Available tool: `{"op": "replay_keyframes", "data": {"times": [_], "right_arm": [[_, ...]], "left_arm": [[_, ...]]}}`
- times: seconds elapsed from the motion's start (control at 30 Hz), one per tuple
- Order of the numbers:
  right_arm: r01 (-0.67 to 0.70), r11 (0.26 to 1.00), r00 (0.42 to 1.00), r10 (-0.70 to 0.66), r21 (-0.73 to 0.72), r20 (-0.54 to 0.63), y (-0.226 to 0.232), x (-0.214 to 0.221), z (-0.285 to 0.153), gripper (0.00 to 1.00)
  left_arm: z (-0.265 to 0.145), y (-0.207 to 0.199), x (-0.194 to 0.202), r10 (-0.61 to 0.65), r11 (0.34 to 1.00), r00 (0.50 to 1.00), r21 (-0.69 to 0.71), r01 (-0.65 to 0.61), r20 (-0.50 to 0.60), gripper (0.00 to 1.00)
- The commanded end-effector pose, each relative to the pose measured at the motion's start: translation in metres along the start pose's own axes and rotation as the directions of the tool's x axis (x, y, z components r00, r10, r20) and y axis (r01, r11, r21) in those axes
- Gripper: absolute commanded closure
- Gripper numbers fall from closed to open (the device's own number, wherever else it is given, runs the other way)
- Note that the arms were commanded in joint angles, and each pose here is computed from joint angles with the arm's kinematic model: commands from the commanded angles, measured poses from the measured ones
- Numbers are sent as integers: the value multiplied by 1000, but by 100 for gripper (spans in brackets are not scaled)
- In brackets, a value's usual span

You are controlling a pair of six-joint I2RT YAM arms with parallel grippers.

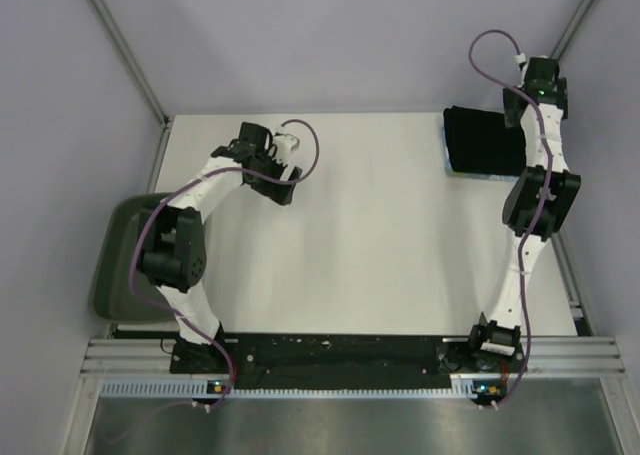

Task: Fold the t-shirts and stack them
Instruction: Put the neatly folded tshirt into the corner of the board with the right arm

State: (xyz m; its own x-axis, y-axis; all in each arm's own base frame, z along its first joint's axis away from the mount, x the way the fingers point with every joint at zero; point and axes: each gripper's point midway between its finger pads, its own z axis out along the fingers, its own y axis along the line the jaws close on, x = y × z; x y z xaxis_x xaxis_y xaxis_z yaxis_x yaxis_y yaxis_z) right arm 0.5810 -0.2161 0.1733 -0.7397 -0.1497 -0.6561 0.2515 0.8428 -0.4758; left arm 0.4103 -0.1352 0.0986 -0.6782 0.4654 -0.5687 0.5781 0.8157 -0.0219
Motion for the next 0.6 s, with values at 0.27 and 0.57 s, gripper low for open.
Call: {"op": "replay_keyframes", "data": {"times": [0.27,0.57], "right_arm": [[-45,950,965,122,-310,232,30,-53,-134,1],[-12,818,920,234,-575,315,111,-11,-219,1]], "left_arm": [[-34,-1,-27,59,998,992,-33,-56,115,1],[-62,-1,-12,51,997,972,-71,-36,228,1]]}}
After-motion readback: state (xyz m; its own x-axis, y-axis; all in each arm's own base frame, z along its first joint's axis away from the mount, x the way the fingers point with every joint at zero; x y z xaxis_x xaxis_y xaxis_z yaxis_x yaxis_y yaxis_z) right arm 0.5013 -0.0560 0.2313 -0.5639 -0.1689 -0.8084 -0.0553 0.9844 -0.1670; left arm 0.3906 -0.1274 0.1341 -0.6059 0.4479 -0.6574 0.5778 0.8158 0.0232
